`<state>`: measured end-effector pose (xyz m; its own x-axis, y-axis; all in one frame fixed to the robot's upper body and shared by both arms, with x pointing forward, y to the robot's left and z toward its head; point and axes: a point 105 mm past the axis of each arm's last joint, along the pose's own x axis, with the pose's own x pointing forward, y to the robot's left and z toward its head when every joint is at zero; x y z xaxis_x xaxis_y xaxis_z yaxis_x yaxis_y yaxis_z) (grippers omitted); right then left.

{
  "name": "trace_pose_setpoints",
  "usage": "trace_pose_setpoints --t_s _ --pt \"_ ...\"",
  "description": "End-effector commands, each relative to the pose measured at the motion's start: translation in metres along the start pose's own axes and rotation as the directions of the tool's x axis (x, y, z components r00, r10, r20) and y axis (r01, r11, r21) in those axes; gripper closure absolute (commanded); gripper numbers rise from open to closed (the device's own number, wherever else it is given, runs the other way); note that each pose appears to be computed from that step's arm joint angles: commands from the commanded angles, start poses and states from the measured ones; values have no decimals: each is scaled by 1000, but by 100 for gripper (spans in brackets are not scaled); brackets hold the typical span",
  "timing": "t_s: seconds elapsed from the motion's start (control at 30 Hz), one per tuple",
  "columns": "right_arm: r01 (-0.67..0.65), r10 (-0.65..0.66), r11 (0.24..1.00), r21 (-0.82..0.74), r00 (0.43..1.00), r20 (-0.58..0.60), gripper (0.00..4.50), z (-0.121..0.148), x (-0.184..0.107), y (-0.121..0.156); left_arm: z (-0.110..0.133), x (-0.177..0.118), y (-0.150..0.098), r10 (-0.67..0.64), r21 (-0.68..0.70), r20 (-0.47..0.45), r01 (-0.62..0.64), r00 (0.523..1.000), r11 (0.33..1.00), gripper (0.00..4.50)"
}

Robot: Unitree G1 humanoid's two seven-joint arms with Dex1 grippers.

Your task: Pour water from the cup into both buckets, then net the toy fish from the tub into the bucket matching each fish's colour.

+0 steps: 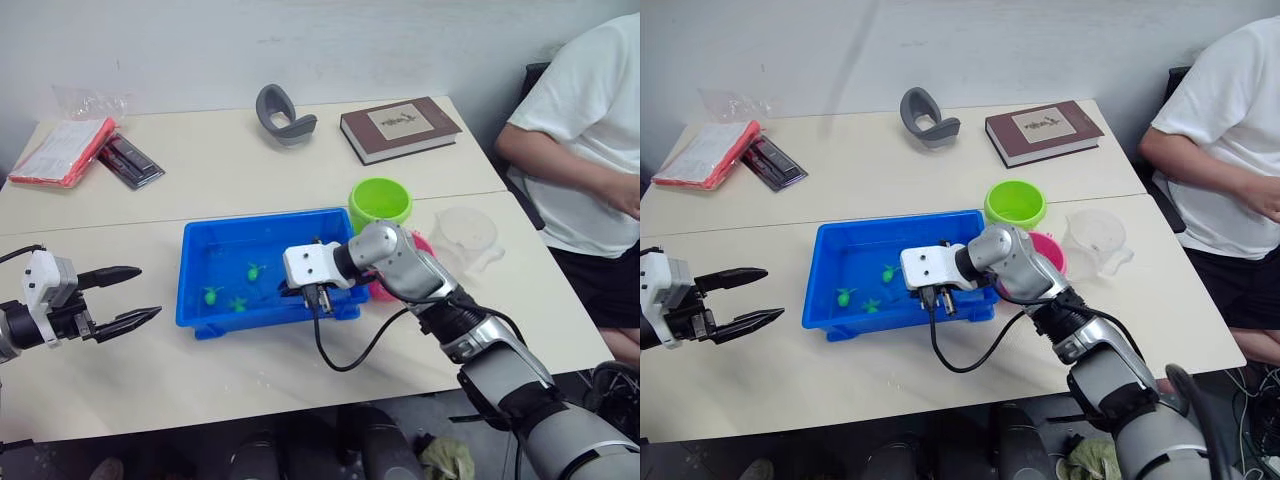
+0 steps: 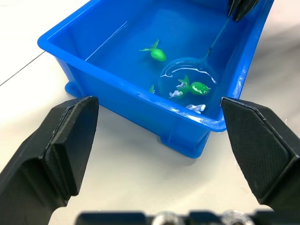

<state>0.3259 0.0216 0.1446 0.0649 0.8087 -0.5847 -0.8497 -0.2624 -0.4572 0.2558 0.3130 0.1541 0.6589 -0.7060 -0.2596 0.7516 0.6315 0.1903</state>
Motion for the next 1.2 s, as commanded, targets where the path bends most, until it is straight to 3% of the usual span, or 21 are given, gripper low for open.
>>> trace_pose_setpoints --t_s 0.03,0.6,0.7,0.8,1.2 --pt "12 -12 1000 23 999 36 450 4 -18 -5 8 -5 2 8 35 -1 -8 1000 999 4" --pt "95 -114 986 136 983 141 450 -1 -69 -17 24 15 -5 -42 54 60 39 997 998 4" --pt "204 -215 976 77 960 181 450 -2 -84 -22 33 23 -8 -57 69 92 51 994 996 4" --pt "223 -234 972 75 954 187 450 -10 -97 -11 44 33 -12 -75 79 132 65 988 995 4" --pt "456 -479 872 178 869 121 450 -27 -141 5 66 65 -22 -136 86 217 120 967 989 4"
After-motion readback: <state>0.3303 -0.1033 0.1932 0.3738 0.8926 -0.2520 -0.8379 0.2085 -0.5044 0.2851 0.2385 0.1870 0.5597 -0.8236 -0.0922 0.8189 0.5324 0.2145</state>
